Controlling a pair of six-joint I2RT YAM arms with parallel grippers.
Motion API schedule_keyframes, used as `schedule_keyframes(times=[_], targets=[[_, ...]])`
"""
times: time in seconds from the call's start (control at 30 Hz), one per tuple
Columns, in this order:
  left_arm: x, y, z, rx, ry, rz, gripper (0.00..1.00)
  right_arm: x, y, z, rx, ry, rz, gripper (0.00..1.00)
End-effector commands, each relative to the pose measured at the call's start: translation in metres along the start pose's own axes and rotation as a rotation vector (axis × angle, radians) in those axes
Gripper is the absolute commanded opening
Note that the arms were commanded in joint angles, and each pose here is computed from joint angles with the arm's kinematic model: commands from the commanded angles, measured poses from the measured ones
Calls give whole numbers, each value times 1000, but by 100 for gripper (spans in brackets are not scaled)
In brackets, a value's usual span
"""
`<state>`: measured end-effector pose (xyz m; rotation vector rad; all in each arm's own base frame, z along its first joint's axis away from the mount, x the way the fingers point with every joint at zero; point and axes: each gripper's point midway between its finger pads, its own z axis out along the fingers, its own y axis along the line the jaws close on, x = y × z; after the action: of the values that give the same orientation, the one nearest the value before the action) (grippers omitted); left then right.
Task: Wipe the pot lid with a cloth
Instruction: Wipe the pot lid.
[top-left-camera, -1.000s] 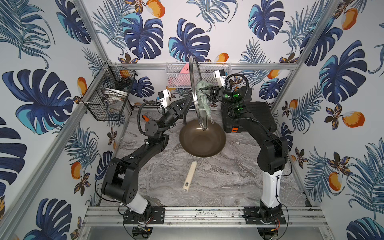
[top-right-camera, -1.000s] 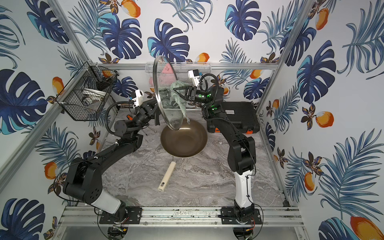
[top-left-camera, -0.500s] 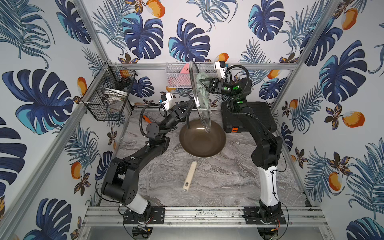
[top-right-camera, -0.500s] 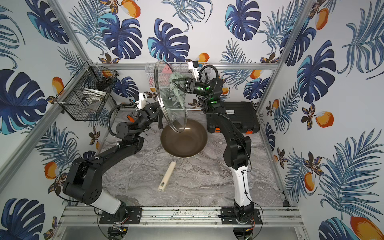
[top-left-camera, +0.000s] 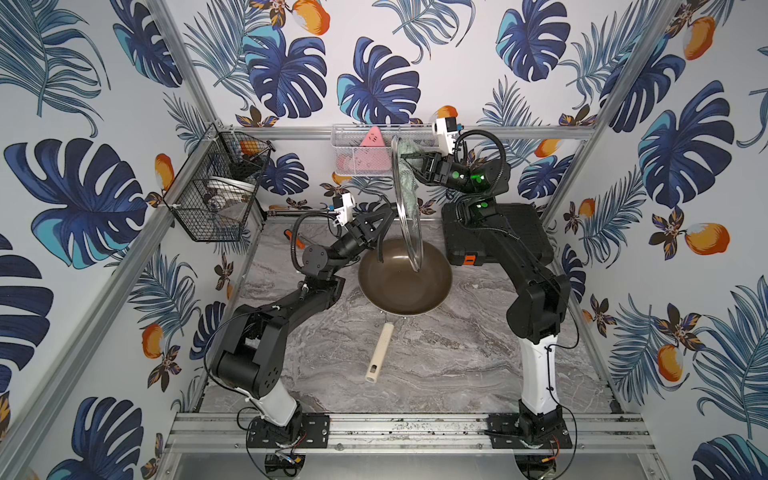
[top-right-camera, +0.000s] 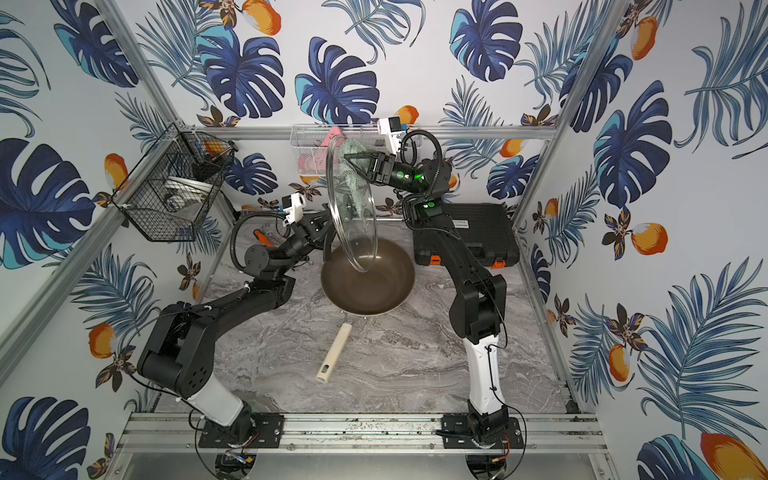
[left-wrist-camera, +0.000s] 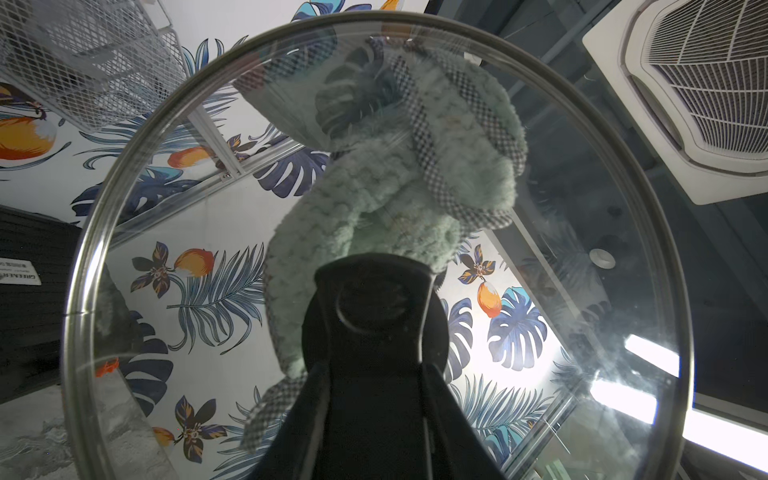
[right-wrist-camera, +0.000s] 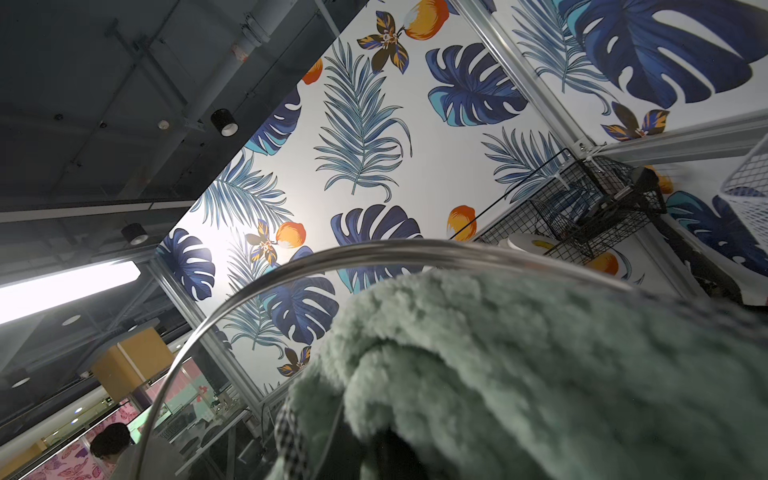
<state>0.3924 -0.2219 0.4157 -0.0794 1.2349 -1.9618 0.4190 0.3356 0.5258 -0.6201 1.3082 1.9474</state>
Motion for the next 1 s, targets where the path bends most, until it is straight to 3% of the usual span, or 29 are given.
schedule_keyframes(times=[0.0, 0.23, 0.5, 0.97], targets=[[-4, -28, 3, 118, -17, 82, 0, 7, 37, -1, -93, 6, -36, 0], [-15, -28, 13, 139, -34, 92, 0, 49, 59, -16, -114, 18, 8, 0], [-19, -41, 19, 170, -37, 98, 0, 91, 36, -40, -36, 19, 68, 0], [-10, -58, 11, 179, -15, 100, 0, 71, -43, -33, 86, 13, 79, 0]])
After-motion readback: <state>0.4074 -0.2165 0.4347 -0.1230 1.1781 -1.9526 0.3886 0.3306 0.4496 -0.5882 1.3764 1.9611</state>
